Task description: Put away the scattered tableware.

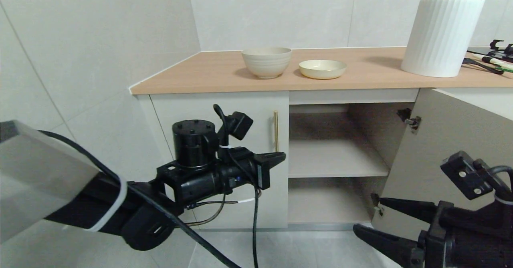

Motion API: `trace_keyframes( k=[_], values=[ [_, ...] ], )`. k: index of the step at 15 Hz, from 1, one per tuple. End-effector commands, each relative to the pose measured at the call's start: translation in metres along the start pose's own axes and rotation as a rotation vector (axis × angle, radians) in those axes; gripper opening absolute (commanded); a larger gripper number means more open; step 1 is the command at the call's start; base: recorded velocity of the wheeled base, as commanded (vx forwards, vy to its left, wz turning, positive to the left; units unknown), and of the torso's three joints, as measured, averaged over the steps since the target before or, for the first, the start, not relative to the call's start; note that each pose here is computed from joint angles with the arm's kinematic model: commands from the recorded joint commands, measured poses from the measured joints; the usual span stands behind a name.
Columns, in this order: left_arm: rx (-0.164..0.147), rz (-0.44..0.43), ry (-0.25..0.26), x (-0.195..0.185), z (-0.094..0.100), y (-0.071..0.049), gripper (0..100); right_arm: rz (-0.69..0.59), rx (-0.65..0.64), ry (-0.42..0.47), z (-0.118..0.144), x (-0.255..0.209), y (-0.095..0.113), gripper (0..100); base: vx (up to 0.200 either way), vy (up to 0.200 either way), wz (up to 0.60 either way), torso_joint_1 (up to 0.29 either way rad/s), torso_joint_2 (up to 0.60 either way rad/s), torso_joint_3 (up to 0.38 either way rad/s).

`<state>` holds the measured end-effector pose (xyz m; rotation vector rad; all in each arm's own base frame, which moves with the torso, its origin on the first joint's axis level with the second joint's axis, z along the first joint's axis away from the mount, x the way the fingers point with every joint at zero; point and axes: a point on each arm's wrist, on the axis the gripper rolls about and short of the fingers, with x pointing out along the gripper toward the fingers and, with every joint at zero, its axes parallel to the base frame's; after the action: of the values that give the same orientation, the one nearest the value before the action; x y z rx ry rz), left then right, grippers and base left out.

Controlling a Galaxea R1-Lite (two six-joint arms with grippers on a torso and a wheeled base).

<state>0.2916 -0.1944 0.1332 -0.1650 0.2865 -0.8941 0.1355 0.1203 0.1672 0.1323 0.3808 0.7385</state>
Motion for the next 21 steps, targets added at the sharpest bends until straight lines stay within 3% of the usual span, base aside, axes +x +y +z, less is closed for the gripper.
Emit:
trace_keyframes(
  k=[1,4,10,11,15,21],
  values=[
    [0.057,0.165,-0.041,-0.053,0.03,0.007,0,-0.073,0.015,-0.008,0.01,0.017,-0.009,100,0.0,0.0,0.0,0.0,0.0,0.0],
    [0.049,0.385,-0.043,-0.091,0.05,0.001,0,-0.186,0.032,-0.046,0.035,0.038,-0.025,100,0.0,0.0,0.0,0.0,0.0,0.0],
    [0.013,0.48,-0.04,-0.147,0.066,-0.005,0,-0.264,0.055,0.014,0.089,0.065,-0.034,100,0.0,0.0,0.0,0.0,0.0,0.0],
    [0.008,0.473,-0.035,-0.155,0.067,-0.011,100,-0.264,0.054,0.004,0.094,0.069,-0.035,100,0.0,0.0,0.0,0.0,0.0,0.0],
    [-0.072,0.334,-0.072,-0.164,0.073,-0.02,100,-0.298,0.059,0.039,0.09,0.069,-0.036,100,0.0,0.0,0.0,0.0,0.0,0.0],
    [-0.064,0.326,-0.092,-0.165,0.075,-0.022,100,-0.364,0.056,0.049,0.093,0.053,-0.033,100,0.0,0.0,0.0,0.0,0.0,0.0]
  ],
)
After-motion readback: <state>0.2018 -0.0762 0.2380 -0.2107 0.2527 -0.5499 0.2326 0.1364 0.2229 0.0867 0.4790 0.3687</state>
